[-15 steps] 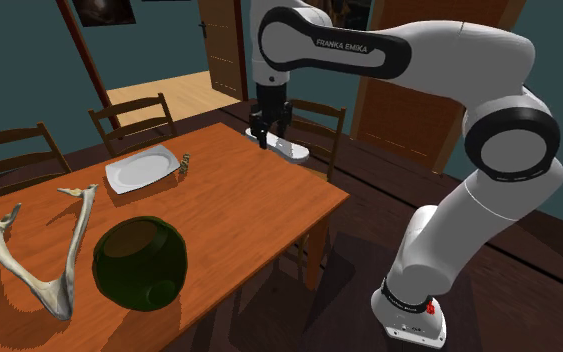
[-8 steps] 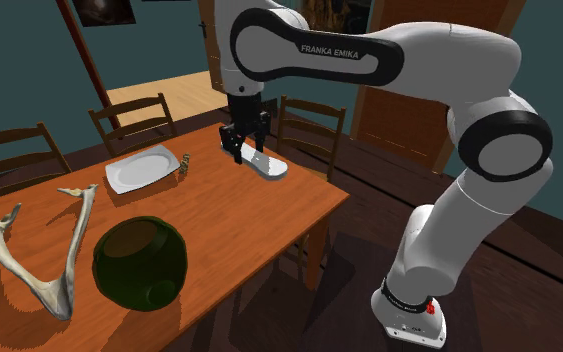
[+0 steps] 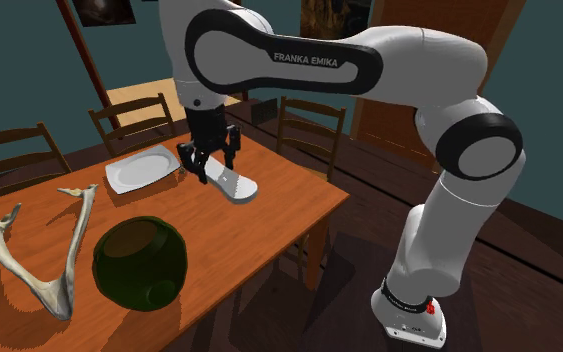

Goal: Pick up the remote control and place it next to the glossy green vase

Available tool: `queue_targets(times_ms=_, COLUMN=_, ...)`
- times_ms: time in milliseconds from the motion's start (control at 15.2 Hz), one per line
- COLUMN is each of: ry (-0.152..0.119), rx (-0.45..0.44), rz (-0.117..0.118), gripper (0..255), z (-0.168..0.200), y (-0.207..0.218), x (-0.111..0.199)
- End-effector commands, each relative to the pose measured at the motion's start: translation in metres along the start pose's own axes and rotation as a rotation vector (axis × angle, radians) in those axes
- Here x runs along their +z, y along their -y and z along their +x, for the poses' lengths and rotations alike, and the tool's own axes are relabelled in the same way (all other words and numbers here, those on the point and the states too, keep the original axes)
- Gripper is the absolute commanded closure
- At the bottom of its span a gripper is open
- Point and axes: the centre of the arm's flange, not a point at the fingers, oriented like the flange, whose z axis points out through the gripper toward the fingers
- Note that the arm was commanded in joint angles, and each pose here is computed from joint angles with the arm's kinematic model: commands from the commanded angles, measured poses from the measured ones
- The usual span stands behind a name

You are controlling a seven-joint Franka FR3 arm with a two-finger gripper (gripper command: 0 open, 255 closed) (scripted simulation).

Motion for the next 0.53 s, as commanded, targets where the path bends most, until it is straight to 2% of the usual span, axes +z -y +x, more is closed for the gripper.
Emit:
queue_targets(times_ms=0, ry=-0.001, rx=0.002, rz=0.001, gripper=255, z=-0.003, y=0.026, x=0.001)
queue_targets(times_ms=462, ry=-0.001, rx=0.002, rz=0.001, gripper=255, z=-0.003, y=0.032, x=0.033)
